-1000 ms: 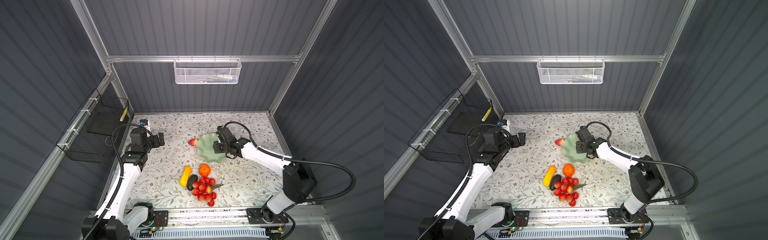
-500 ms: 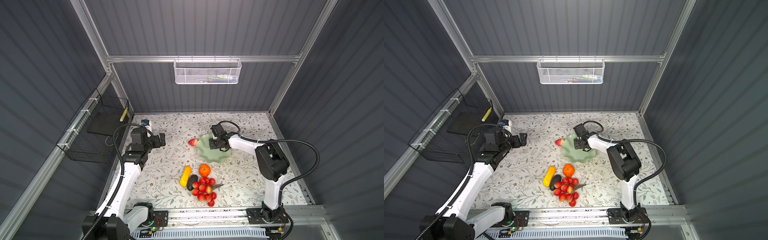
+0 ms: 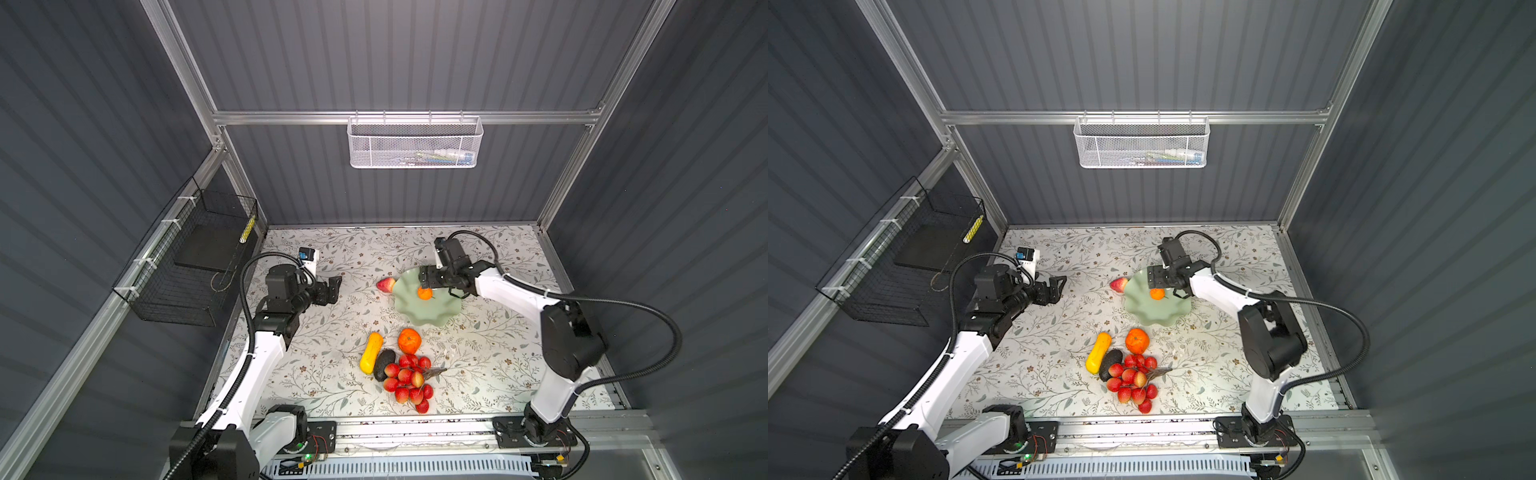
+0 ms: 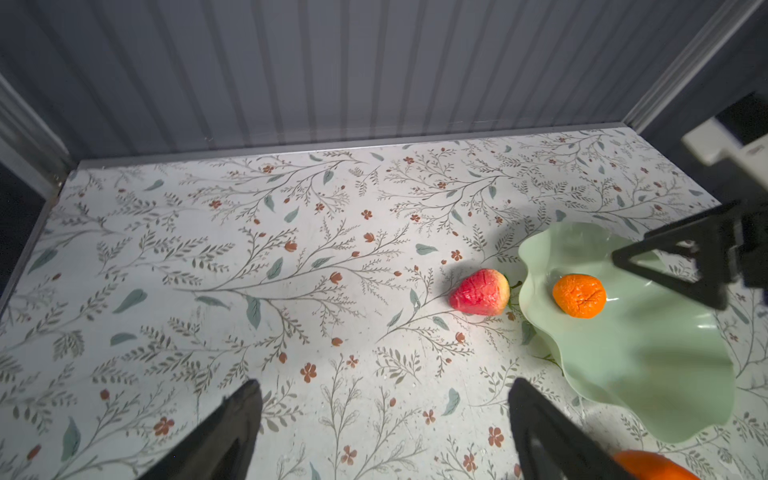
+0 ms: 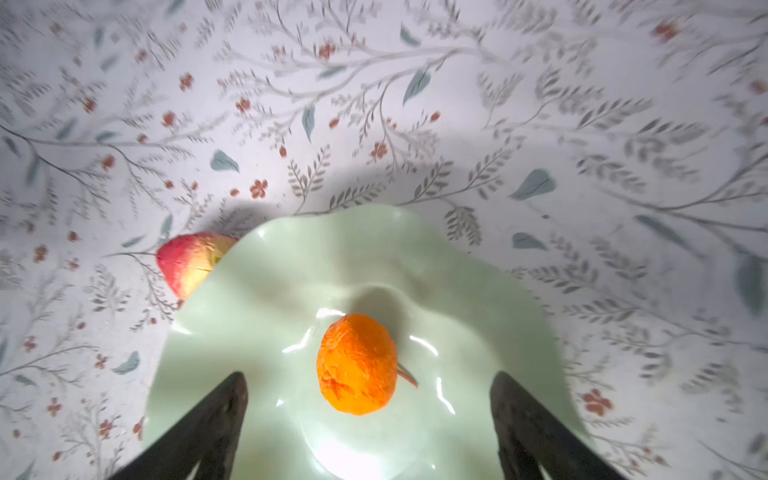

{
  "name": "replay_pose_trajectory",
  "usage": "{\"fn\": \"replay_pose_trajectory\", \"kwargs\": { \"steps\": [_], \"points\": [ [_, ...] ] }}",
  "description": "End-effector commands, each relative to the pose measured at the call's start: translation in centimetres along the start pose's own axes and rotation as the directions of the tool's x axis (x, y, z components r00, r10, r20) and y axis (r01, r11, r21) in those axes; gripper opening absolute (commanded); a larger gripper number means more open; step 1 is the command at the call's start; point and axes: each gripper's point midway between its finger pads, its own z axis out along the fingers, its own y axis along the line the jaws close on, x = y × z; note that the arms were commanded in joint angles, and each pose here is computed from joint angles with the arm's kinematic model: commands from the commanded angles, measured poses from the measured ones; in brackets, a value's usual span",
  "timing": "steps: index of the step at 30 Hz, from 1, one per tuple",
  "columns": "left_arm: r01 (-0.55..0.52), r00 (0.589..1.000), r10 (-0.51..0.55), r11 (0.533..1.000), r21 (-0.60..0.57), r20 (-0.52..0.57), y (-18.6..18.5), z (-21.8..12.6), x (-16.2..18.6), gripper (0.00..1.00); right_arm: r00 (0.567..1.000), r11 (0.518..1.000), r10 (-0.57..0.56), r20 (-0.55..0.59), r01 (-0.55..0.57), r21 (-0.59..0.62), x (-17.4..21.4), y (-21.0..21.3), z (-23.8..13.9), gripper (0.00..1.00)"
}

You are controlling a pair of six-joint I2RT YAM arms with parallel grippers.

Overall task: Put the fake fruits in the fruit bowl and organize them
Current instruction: 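Reach the left gripper to the pink-yellow peach and grasp it while the right gripper withdraws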

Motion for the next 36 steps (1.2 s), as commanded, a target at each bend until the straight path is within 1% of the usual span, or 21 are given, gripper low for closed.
{"fn": "replay_pose_trajectory", "kwargs": {
  "steps": [1, 2, 3, 6, 9, 10, 11, 12, 16, 18, 21, 27, 30, 32, 33, 36],
  "points": [
    [-0.302, 0.951, 0.295, 0.951, 0.073, 0.089, -2.9, 1.4, -1.5, 0.90, 0.994, 0.998, 0.052, 0.101, -0.048, -0.044, -1.7, -0.9, -3.1, 0.95],
    [-0.409, 0.912, 0.404, 0.909, 0.076, 0.076, -3.9, 2.3, -1.0, 0.90, 0.991, 0.997, 0.063, 0.115, -0.057, -0.053, -1.7, -1.2, -3.9, 0.96],
    [-0.485, 0.874, 0.481, 0.869, 0.092, 0.063, -4.7, 3.3, -0.4, 0.90, 0.989, 0.996, 0.073, 0.127, -0.065, -0.066, -1.6, -1.4, -4.6, 0.97],
    [-0.560, 0.825, 0.564, 0.811, 0.169, 0.028, -5.2, 6.6, 1.3, 0.89, 0.982, 0.993, 0.094, 0.163, -0.081, -0.085, -1.2, -2.1, -6.7, 0.99],
    [-0.614, 0.760, 0.649, 0.725, 0.312, -0.014, -6.3, 9.2, 4.2, 0.87, 0.977, 0.993, 0.097, 0.192, -0.082, -0.085, -0.6, -2.8, -8.6, 0.99],
    [-0.618, 0.746, 0.665, 0.707, 0.345, -0.026, -6.4, 9.9, 5.0, 0.86, 0.977, 0.993, 0.096, 0.191, -0.082, -0.080, -0.3, -3.0, -8.9, 0.99],
    [-0.616, 0.740, 0.673, 0.682, 0.394, -0.008, -7.2, 10.5, 5.7, 0.85, 0.975, 0.994, 0.098, 0.199, -0.084, -0.077, -0.1, -3.3, -9.5, 0.99],
    [-0.617, 0.736, 0.677, 0.668, 0.416, 0.002, -7.5, 11.2, 6.1, 0.85, 0.974, 0.993, 0.099, 0.205, -0.085, -0.076, 0.1, -3.5, -10.1, 0.99],
    [-0.617, 0.728, 0.684, 0.630, 0.472, 0.039, -8.9, 13.2, 7.1, 0.84, 0.968, 0.995, 0.095, 0.231, -0.084, -0.059, 0.8, -4.3, -11.9, 0.99],
    [-0.639, 0.698, 0.713, 0.582, 0.502, 0.063, -10.0, 14.2, 7.9, 0.84, 0.967, 0.995, 0.095, 0.238, -0.087, -0.045, 1.1, -4.8, -12.3, 0.99],
    [-0.640, 0.669, 0.741, 0.538, 0.548, 0.054, -10.8, 15.6, 9.2, 0.82, 0.968, 0.995, 0.095, 0.230, -0.090, -0.032, 1.5, -5.3, -12.5, 0.99],
    [-0.634, 0.653, 0.755, 0.502, 0.589, 0.059, -11.2, 17.8, 10.6, 0.82, 0.960, 0.995, 0.099, 0.263, -0.093, -0.035, 1.1, -5.6, -13.8, 0.99],
    [-0.631, 0.635, 0.770, 0.467, 0.620, 0.066, -11.7, 18.4, 11.2, 0.82, 0.960, 0.995, 0.098, 0.263, -0.095, -0.028, 1.2, -5.8, -13.9, 0.99],
    [-0.627, 0.625, 0.778, 0.454, 0.633, 0.063, -11.9, 18.8, 11.6, 0.81, 0.959, 0.995, 0.100, 0.264, -0.098, -0.024, 1.2, -6.0, -14.1, 0.99],
    [-0.626, 0.625, 0.778, 0.451, 0.636, 0.062, -12.0, 19.0, 11.8, 0.81, 0.959, 0.995, 0.102, 0.265, -0.099, -0.023, 1.3, -6.0, -14.1, 0.99],
    [-0.612, 0.637, 0.769, 0.464, 0.640, 0.051, -12.0, 19.5, 12.1, 0.78, 0.957, 0.994, 0.105, 0.270, -0.103, -0.022, 1.3, -6.1, -14.2, 0.99]
  ]
}}
